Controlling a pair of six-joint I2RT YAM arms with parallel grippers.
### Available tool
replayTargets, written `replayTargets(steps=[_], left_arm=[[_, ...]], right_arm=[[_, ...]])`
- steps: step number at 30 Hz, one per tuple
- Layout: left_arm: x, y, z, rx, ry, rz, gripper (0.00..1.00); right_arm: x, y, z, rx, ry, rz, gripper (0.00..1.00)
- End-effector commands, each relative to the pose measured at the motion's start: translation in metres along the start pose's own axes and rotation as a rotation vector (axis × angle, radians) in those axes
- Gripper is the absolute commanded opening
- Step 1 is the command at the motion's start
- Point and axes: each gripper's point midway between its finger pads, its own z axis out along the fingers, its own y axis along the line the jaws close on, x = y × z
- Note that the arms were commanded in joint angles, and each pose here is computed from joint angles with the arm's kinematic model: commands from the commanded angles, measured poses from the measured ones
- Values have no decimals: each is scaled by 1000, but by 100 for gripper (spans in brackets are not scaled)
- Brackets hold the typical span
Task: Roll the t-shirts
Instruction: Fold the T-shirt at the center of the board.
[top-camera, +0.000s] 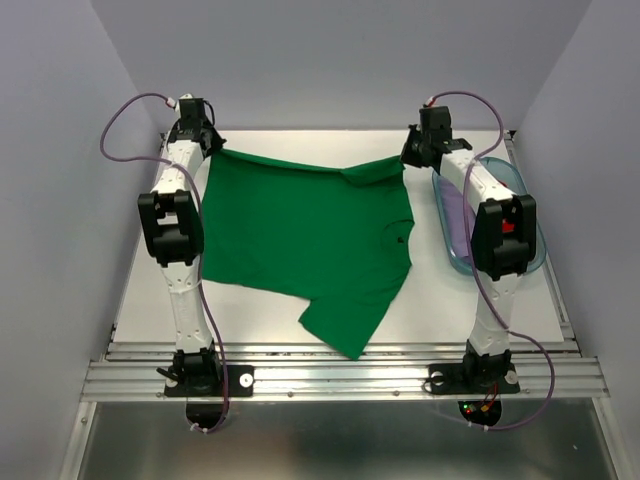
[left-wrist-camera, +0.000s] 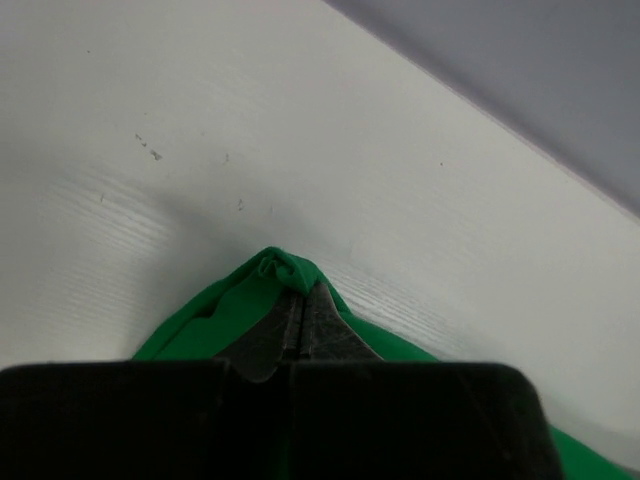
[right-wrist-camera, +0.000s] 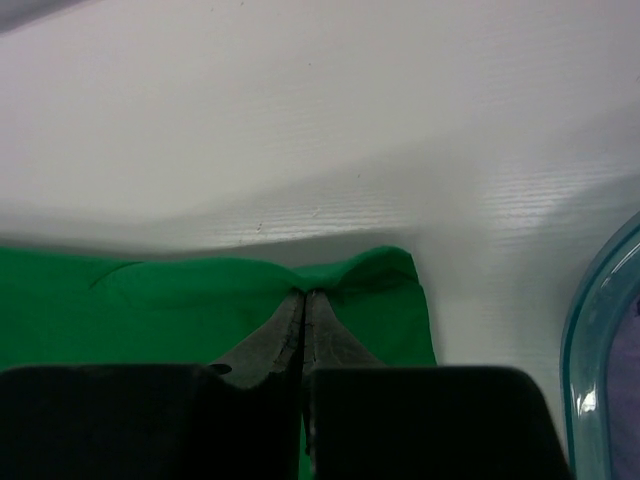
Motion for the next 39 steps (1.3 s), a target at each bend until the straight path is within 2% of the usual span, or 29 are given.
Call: replayTargets(steps=[1, 6, 8, 14, 21, 23, 31, 39], left_arm=[[-32, -14, -18, 33, -60, 32, 0], [-27, -14, -21, 49, -29, 59, 0], [-24, -10, -22, 39, -15, 68, 0], [-15, 6, -20, 15, 17, 68, 0], [2, 21, -23, -39, 76, 78, 0], [3, 31, -26, -88, 68, 78, 0], [15, 43, -25, -107, 113, 72, 0], [25, 54, -21, -136, 138, 67, 0]], right_arm=[[-26, 14, -22, -54, -79, 29, 1], [12, 9, -44, -78, 0, 80, 1], [11, 15, -69, -118, -6, 100, 1], [50, 10, -114, -156, 62, 126, 1], [95, 14, -144, -224, 158, 146, 1], [104, 16, -150, -235, 174, 151, 1], [151, 19, -162, -242, 264, 146, 1], [181, 27, -168, -253, 315, 149, 1]])
